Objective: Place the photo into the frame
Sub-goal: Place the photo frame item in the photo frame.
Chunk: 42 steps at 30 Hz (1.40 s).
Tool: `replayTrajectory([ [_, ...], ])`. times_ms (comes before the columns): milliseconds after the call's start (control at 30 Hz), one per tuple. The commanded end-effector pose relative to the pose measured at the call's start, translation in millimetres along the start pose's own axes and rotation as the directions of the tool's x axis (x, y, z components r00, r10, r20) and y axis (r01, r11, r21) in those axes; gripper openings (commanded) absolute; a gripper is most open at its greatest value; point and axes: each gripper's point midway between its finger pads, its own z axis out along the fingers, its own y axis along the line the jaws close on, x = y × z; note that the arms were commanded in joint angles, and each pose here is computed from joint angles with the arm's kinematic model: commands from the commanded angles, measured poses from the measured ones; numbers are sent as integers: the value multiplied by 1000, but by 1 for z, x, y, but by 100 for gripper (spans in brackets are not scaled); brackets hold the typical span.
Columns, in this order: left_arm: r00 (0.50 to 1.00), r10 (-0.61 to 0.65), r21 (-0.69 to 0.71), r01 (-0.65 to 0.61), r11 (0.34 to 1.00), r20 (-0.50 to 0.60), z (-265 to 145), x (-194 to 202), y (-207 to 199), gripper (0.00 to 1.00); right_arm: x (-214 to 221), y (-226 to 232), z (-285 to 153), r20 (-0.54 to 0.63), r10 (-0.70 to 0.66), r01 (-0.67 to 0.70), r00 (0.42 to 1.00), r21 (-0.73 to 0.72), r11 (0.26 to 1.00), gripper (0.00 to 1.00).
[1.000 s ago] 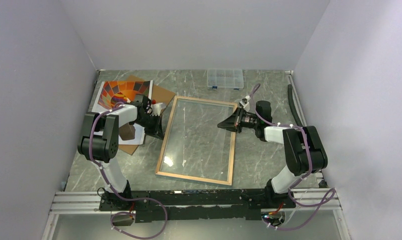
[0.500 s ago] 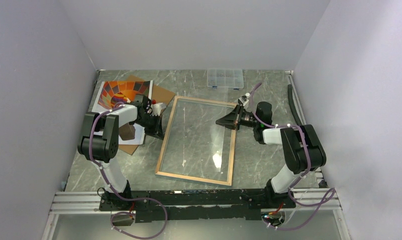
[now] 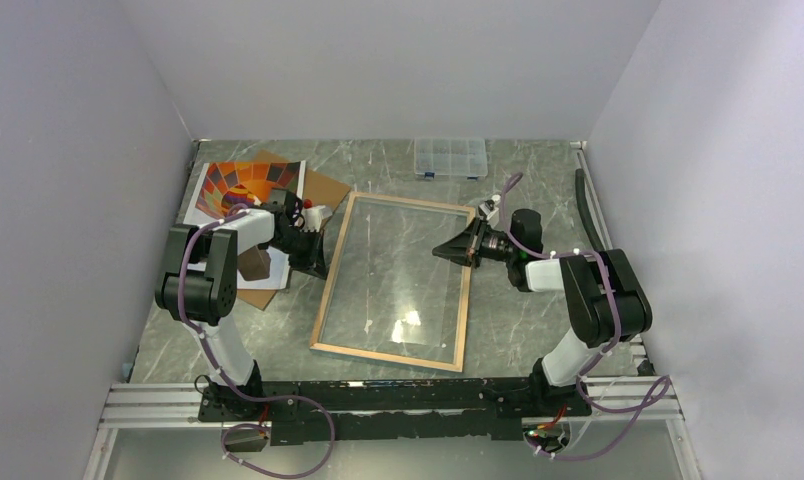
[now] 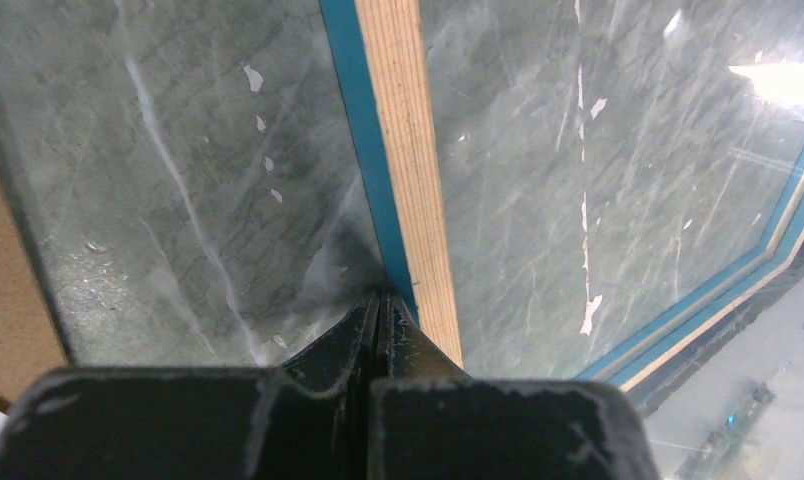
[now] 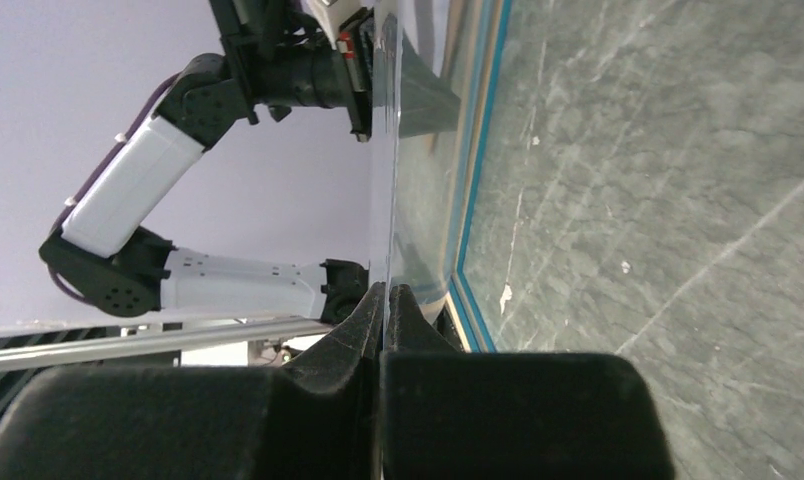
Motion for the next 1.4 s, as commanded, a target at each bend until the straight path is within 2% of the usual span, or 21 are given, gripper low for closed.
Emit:
replayTrajectory([
  [0,999,27,50,-26,998,-20,6,5,-13,3,20,-18,5,-40,-7,9,999,57,998,0],
  [333,999,23,55,-22,998,-30,7,8,-13,3,26,-38,6,-31,-2,6,1000,147,989,0],
  [567,999,28,48,-27,998,-27,5,8,-13,3,18,-46,2,-71,-73,90,995,280,956,0],
  [1067,999,28,51,-26,998,-29,5,10,-14,3,13,-58,-2,-94,-73,103,993,375,921,15],
  [1367,999,25,50,-23,998,-30,5,10,-13,3,13,-58,-3,-99,-63,97,993,392,915,20],
])
